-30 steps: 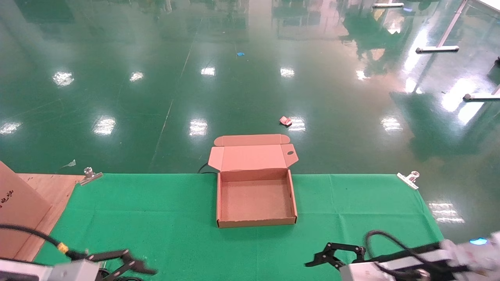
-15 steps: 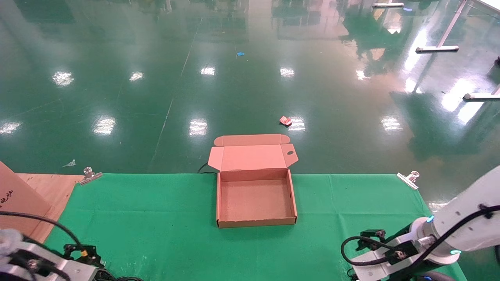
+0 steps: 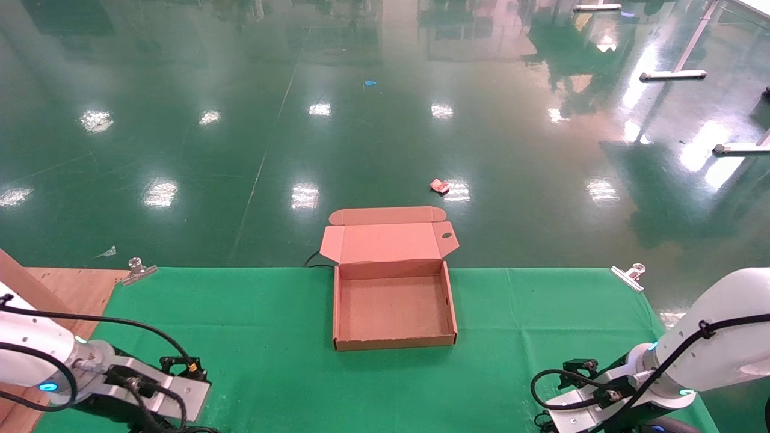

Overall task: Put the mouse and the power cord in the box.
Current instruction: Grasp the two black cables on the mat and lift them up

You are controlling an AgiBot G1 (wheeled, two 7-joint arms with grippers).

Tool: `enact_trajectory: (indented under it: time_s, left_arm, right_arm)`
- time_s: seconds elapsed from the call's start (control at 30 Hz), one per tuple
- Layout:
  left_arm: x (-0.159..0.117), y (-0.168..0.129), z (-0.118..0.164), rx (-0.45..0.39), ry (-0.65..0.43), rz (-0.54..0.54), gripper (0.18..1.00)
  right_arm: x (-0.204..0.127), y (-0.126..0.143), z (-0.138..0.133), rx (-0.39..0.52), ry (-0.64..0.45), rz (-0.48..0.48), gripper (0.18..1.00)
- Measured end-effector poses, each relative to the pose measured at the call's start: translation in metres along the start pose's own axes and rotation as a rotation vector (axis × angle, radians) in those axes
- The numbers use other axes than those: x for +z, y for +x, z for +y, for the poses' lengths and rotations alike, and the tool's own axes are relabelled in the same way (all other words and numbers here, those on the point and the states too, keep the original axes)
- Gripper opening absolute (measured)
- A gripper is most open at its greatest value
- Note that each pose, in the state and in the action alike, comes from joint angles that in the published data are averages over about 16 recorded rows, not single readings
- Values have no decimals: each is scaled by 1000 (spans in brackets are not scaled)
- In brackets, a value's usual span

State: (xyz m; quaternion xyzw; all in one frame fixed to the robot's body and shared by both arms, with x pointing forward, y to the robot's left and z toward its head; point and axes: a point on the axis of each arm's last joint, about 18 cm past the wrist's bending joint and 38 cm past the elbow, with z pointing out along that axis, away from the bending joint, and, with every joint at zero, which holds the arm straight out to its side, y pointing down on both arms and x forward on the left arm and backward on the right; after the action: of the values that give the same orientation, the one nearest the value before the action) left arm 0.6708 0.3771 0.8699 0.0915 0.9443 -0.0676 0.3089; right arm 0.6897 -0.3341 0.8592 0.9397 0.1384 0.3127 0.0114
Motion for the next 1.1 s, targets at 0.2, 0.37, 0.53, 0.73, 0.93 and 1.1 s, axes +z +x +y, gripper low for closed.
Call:
enact_trajectory:
  time_s: [0.2,0.37,0.53,0.73,0.93,1.1]
  left_arm:
    - [13,0,4,-3,-5,-8,1001]
    - [20,5,8,1,-9,3,1001]
    - [26,9,12,3,-15,15,1001]
    - [32,12,14,0,-20,19,1001]
    - [38,13,13,2,-24,21,1001]
    - [40,15,14,3,-23,27,996]
  right_arm:
    - [15,2,4,7,-1,0,1001]
    - [23,4,5,9,0,0,1001]
    - [28,6,7,7,-4,1,1001]
    - [31,6,11,9,-12,0,1001]
    - [32,5,15,11,-13,-3,1001]
    - [32,4,16,15,-5,-5,995]
